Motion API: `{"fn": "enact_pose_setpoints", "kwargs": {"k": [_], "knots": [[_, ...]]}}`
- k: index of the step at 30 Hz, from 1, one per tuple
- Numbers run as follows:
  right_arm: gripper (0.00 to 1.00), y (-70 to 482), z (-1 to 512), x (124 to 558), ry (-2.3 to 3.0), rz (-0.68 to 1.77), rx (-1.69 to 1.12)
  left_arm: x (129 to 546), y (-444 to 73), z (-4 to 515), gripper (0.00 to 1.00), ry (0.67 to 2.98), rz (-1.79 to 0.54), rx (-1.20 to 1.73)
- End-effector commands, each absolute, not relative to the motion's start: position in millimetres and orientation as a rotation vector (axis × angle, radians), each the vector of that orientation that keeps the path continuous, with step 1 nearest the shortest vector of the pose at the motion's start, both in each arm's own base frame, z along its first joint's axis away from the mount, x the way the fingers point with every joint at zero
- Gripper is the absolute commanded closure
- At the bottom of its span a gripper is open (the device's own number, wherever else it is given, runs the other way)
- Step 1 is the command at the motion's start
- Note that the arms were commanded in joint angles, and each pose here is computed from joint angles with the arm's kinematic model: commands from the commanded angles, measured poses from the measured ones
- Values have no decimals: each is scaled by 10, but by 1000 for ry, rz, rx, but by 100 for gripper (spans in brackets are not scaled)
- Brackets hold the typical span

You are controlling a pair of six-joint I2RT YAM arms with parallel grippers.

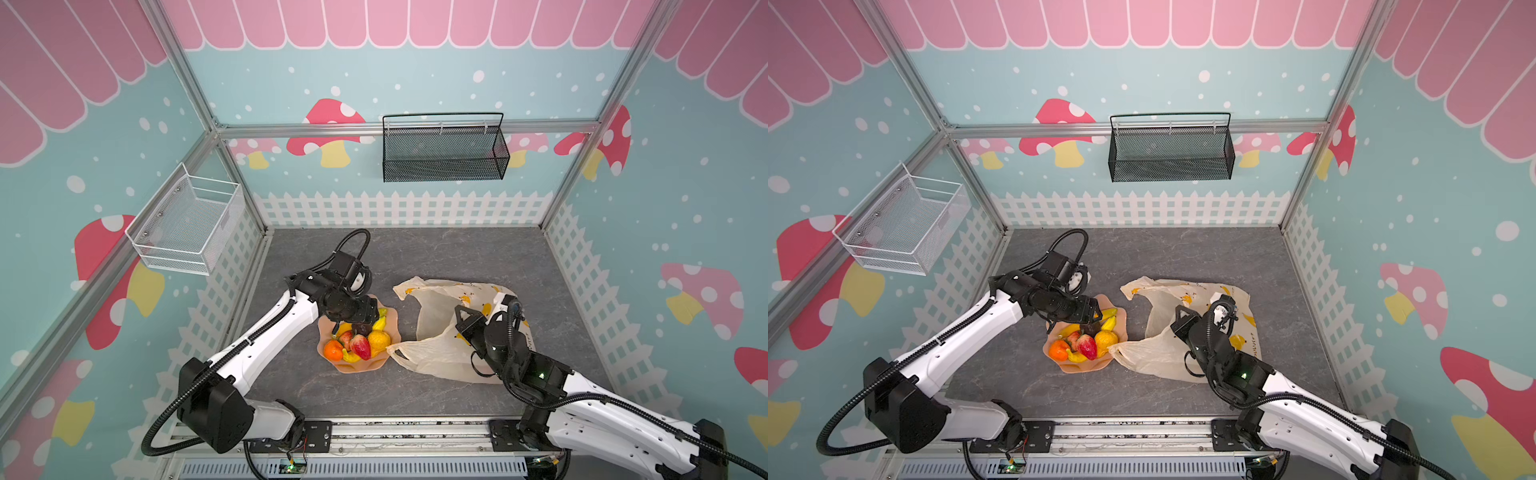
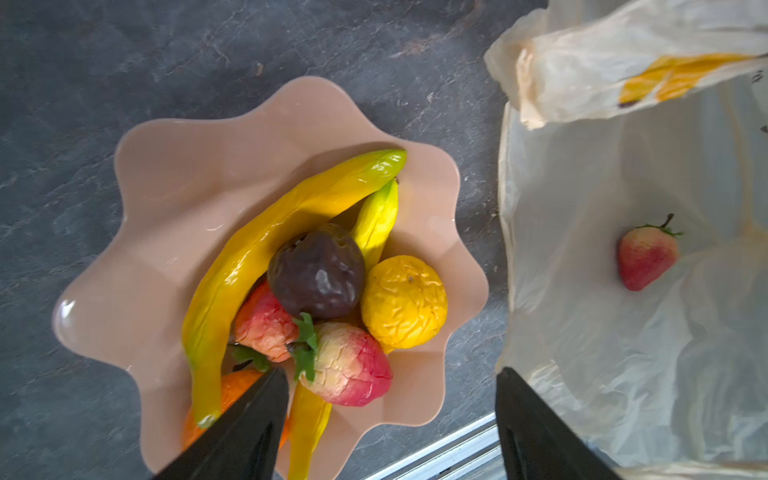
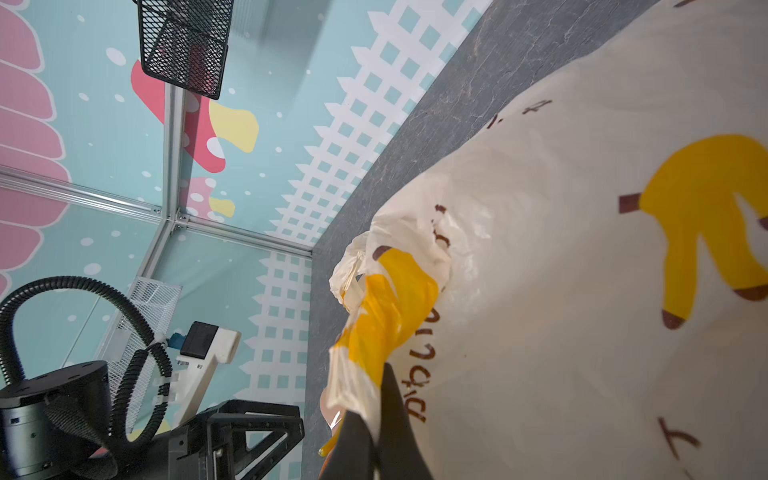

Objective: Place the fruits into the plastic bag
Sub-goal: 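Withdraw the left gripper from the bag back over the fruit bowl, then grasp the dark purple plum in the bowl with the left gripper and lift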

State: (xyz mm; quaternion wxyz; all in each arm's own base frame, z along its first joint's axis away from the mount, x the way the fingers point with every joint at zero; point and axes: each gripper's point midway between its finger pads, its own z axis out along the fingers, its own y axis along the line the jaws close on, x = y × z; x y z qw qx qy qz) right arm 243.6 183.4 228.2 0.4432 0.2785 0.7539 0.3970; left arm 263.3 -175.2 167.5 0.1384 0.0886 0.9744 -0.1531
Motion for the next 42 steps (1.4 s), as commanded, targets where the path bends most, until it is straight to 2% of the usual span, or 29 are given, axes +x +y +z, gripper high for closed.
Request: {"fn": "enact_pose_setpoints", "kwargs": {"k": [1, 13, 22, 42], "knots": [[100, 1798, 2410, 2459, 1834, 991, 711, 2661, -1645, 1635, 21, 2839, -346, 309], [100, 1793, 2405, 2456, 1833, 996, 715, 2856, -1647, 1292, 22, 2926, -335, 199], [100, 1786, 2409, 2455, 1829, 996, 714, 2833, -1717, 1046, 23, 3003, -411, 141], [100, 1782, 2386, 2447, 1831, 998, 715, 2815, -1601, 755, 24, 3066, -347, 17]]}}
